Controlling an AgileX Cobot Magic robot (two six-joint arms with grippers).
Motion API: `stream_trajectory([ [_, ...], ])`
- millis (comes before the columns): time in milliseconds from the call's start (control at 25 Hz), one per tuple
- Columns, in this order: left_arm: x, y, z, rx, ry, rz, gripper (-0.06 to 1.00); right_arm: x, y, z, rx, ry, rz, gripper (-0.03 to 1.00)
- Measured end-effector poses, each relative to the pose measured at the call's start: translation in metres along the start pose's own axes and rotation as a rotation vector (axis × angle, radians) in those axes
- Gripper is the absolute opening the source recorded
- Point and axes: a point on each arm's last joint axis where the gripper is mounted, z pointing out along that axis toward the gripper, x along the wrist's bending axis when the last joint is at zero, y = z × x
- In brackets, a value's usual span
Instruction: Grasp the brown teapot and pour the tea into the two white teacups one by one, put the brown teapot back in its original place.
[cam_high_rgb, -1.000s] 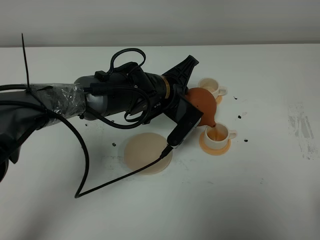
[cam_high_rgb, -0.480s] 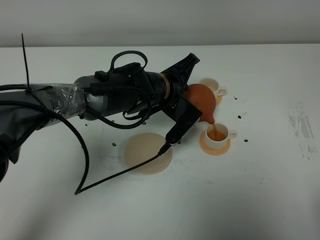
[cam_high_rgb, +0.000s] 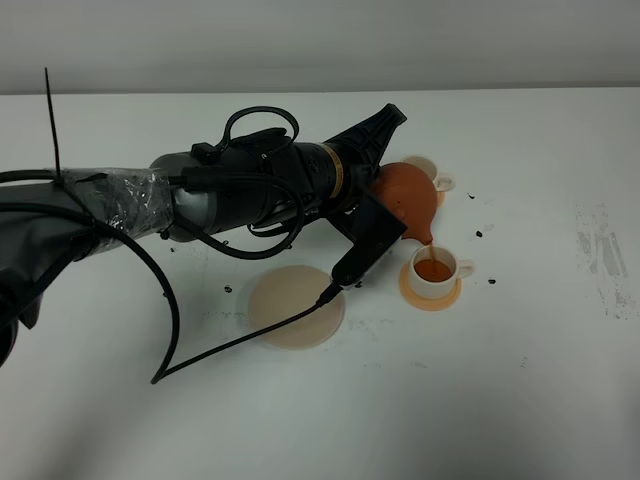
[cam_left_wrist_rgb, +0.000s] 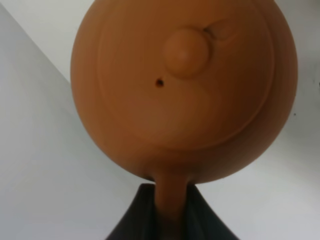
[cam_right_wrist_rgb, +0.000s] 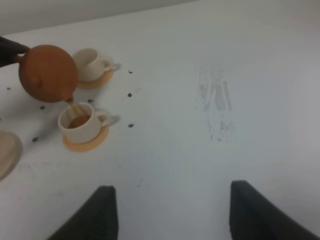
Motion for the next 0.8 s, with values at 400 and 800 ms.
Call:
stream_trajectory([
  [400, 0.0027, 0.0033, -0.0002, -0.006, 0.018, 0.066, 0.12, 0.0, 0.0, 0.0, 0.0, 0.0, 0.0, 0.51],
  [800, 0.005, 0.0065, -0.0004, -0.017, 0.036, 0.073, 0.12, 0.0, 0.0, 0.0, 0.0, 0.0, 0.0, 0.51],
])
